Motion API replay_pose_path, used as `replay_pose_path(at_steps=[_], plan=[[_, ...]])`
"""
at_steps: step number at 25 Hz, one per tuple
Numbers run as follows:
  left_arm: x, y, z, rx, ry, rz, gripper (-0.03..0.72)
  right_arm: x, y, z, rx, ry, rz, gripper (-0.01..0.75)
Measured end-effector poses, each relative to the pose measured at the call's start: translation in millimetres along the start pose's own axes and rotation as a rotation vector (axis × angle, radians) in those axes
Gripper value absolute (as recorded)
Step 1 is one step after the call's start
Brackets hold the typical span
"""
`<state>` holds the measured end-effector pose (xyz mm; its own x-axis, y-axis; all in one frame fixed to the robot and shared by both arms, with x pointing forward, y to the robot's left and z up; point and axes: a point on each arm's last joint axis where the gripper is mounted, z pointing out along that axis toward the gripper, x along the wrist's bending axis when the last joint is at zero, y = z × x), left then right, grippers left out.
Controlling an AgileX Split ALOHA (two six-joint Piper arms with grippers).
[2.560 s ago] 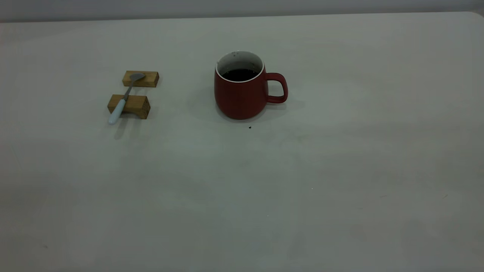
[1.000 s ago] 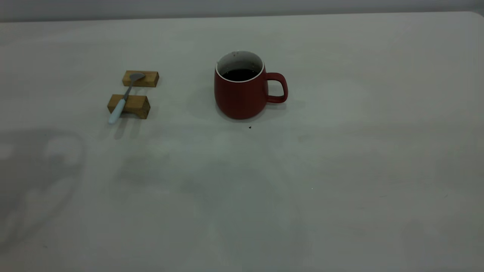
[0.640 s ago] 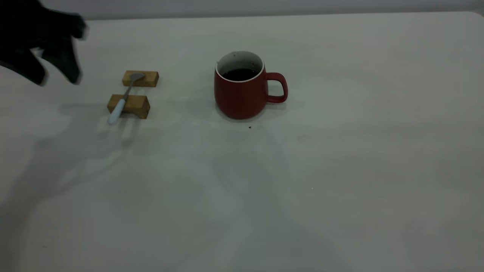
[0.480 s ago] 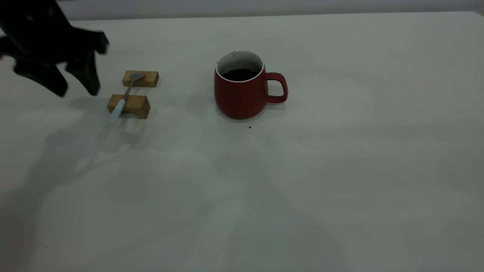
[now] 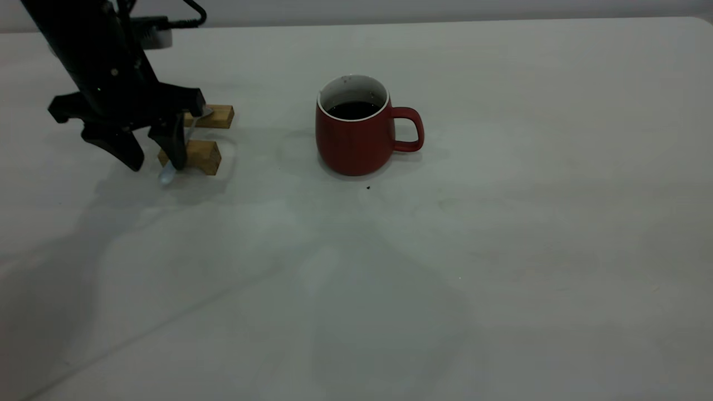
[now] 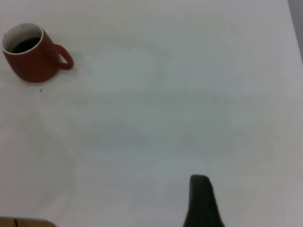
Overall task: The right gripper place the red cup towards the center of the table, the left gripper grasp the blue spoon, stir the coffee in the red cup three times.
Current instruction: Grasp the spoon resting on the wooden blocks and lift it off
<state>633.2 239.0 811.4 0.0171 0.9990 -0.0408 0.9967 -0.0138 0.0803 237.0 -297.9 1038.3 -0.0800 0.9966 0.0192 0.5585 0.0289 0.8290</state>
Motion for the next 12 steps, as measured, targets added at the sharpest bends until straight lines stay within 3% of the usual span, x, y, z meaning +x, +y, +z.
replay_pose_path(at_steps=[12], plan=[[0.6, 0.4, 24.2, 0.033, 0.003, -0.004, 0.550, 0.0, -0.1, 0.0, 0.001, 0.000, 0.000, 0.575]])
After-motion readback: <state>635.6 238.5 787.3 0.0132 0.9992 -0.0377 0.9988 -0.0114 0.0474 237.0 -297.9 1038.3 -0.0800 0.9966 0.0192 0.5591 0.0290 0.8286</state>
